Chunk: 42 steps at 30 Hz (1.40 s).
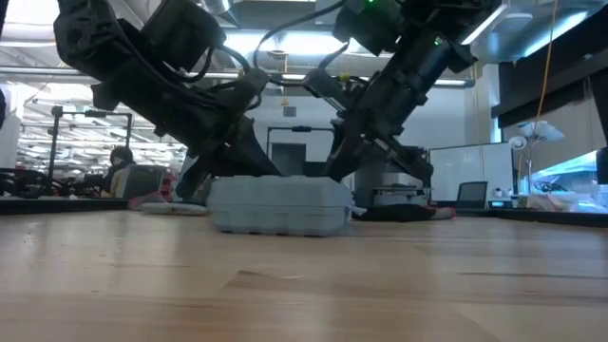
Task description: Prefit tool cases
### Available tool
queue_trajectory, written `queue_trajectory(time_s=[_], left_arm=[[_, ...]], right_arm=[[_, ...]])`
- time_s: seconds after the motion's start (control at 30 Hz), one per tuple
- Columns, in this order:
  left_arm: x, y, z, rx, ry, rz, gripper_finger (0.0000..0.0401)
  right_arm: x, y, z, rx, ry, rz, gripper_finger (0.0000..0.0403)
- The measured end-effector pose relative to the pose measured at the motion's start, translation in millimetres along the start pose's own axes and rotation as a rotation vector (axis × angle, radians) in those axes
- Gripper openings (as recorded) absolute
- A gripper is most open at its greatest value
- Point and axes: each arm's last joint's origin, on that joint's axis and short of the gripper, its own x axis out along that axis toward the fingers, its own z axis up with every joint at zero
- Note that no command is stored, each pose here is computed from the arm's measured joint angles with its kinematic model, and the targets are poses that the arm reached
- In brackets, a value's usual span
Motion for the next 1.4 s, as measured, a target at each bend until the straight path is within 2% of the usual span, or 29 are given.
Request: queue_trajectory(time_s=[0.1, 0.2, 0.3, 0.53, 0.67, 0.77, 0.9, 0.97, 1.03, 1.1, 1.27, 1.4], left_arm=[[-11.3, -6.4, 8.5, 0.087, -0.012, -0.032, 0.0000], [-19.3, -16.2, 18.3, 0.151, -0.056, -0.092, 0.0000], [-15.5, -14.4, 13.4, 0.196, -0.002, -0.113, 0.0000], [7.8, -10.0, -6.0, 0.170, 0.088, -0.118, 0.0000], [18.5, -10.4, -10.9, 0.172, 0.100, -0.104, 0.0000], [21.1, -10.8, -11.4, 0.152, 0.108, -0.108, 0.0000], [20.7, -9.8, -11.1, 0.156, 0.111, -0.107, 0.0000], [20.9, -9.5, -10.8, 0.152, 0.115, -0.109, 0.0000], [20.9, -9.4, -10.8, 0.152, 0.116, -0.109, 0.0000], [20.9, -9.4, -11.1, 0.152, 0.120, -0.112, 0.0000], [20.7, -9.4, -11.8, 0.151, 0.140, -0.125, 0.0000], [20.5, -9.6, -12.2, 0.144, 0.150, -0.132, 0.0000]], right_arm=[[0.1, 1.3, 1.2, -0.022, -0.004, 0.024, 0.0000], [3.3, 3.6, 12.9, -0.025, -0.003, 0.109, 0.0000], [6.8, 1.6, 24.1, -0.024, 0.008, 0.136, 0.0000], [7.2, -4.2, 40.4, -0.051, 0.009, 0.144, 0.0000], [-6.8, 1.3, 47.0, -0.071, 0.018, 0.148, 0.0000], [-23.0, -2.6, 42.6, -0.073, 0.017, 0.048, 0.0000], [-31.4, -23.8, 27.1, -0.031, 0.041, -0.162, 0.0000], [-28.8, -27.5, 17.8, 0.008, 0.040, -0.143, 0.0000], [-23.2, -25.8, 9.8, 0.061, 0.027, -0.056, 0.0000], [-18.0, -26.7, 2.0, 0.123, 0.002, -0.017, 0.0000], [-22.3, -31.8, -2.9, 0.155, -0.056, -0.089, 0.0000], [-32.5, -31.4, -0.3, 0.145, -0.084, -0.097, 0.0000]])
